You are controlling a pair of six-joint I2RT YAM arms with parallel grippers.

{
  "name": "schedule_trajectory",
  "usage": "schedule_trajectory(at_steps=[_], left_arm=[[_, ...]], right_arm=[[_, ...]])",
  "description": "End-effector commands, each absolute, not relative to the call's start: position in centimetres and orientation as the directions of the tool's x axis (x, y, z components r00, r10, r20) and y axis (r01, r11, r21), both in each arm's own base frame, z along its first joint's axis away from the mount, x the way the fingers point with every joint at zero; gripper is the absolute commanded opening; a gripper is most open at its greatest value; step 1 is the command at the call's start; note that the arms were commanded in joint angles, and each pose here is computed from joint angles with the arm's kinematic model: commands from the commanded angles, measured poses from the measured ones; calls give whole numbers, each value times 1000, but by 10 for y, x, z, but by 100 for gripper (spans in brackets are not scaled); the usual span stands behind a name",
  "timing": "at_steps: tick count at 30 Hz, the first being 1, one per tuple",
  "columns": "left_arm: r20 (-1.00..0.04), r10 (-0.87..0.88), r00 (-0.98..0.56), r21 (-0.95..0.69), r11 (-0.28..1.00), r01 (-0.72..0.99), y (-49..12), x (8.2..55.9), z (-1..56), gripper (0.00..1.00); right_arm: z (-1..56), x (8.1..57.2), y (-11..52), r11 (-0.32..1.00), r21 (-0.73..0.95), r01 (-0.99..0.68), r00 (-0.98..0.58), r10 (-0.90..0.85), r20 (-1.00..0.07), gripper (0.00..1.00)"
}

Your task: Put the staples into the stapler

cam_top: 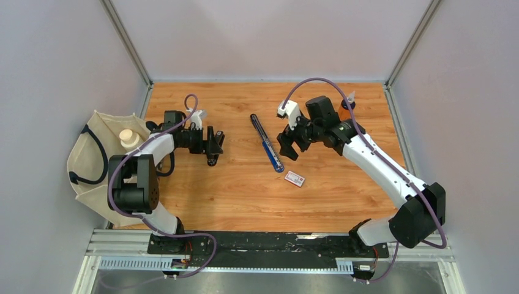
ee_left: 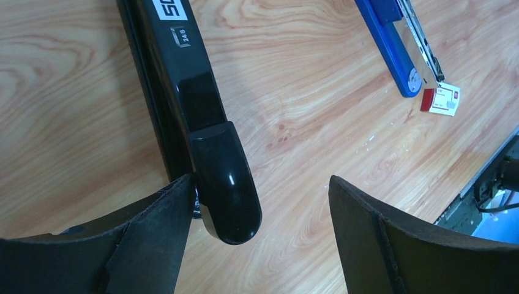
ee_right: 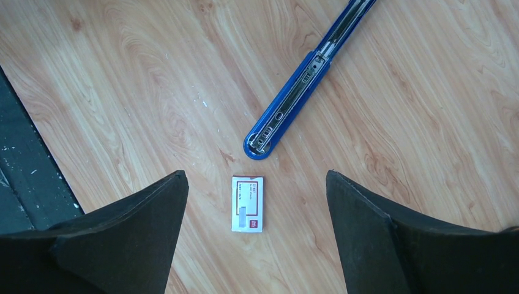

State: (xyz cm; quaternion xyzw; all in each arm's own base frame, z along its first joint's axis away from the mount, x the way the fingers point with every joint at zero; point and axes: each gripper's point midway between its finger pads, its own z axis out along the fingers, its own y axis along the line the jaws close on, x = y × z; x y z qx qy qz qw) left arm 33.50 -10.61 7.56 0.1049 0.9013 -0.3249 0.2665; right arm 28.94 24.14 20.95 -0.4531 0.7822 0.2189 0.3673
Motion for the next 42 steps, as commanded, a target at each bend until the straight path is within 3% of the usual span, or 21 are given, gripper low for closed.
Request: schedule_trajectory(at_steps=[1, 13, 31, 35, 42], left_arm=[[-548, 75, -833, -549, 718, 427, -126, 326, 75, 87], [-513, 144, -846, -595, 651, 472, -168, 317, 73, 88], [-584, 177, -792, -594, 572, 566, -211, 340, 93, 88], [-614, 209, -761, -602, 498, 624, -214, 323, 121, 88], [-780, 339, -527, -379, 414, 828, -200, 295, 180, 89]], right_arm=[[211, 292, 242, 471, -12, -882, -283, -550, -785, 87], [204, 293, 239, 470, -18, -882, -280, -556, -782, 87], [202, 293, 234, 468, -30, -883, -269, -558, -785, 87], [203, 292, 232, 461, -31, -887, -261, -554, -790, 87], [203, 289, 232, 441, -39, -897, -239, -557, -795, 88]])
